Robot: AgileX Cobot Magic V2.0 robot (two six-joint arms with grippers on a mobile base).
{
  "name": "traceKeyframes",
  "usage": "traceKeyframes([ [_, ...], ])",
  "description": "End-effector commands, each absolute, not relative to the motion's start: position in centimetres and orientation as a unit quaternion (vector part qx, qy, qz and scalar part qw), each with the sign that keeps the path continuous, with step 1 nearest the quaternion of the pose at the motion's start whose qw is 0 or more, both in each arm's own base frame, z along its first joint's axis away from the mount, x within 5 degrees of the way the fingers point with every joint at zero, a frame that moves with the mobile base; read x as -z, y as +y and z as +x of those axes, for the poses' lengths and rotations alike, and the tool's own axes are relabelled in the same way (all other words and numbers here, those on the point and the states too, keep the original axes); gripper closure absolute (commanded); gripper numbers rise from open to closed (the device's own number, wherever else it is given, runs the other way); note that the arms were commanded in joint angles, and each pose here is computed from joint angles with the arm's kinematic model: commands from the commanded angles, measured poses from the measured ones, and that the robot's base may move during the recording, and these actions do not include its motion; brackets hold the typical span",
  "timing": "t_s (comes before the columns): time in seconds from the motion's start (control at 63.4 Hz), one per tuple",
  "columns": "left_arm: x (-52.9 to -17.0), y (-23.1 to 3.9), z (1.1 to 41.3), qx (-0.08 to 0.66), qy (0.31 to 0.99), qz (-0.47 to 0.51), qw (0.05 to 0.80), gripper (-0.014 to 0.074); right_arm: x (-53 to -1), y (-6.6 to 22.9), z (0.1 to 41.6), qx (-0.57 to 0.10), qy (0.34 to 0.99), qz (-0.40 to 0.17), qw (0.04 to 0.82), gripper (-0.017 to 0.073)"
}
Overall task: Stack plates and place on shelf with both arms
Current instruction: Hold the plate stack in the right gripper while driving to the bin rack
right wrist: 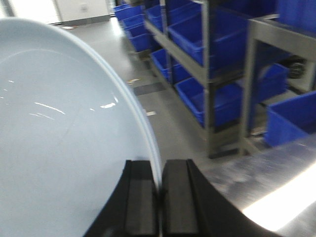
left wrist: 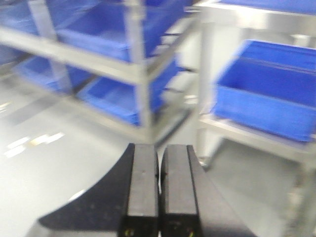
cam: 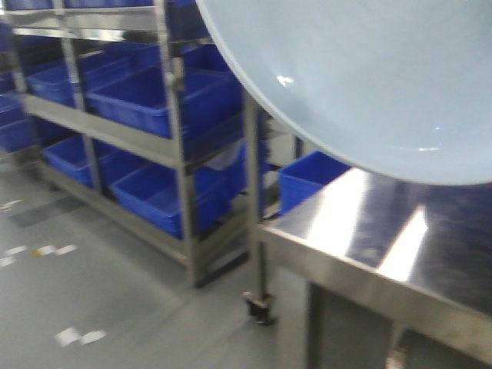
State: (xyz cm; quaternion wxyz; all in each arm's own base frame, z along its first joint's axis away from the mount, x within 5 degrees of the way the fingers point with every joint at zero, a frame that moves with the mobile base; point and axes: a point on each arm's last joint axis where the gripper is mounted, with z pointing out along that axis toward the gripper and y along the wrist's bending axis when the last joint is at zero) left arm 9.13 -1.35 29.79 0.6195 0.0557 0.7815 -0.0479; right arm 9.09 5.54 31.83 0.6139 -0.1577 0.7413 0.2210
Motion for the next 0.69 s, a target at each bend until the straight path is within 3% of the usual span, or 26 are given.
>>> traceKeyframes([
  [0.0, -31.37, -1.29, 9.27, 0.049, 0.748, 0.048, 0.660, 0.0510, -33.86, 5.31, 9.12, -0.228, 0.699, -0.142, 0.663, 0.0503],
  [0.678, -31.37, -1.29, 9.27, 0.049, 0.748, 0.048, 0.660, 0.0510, -33.86, 5.31, 9.12, -0.228, 0.699, -0.142, 0.663, 0.0503],
])
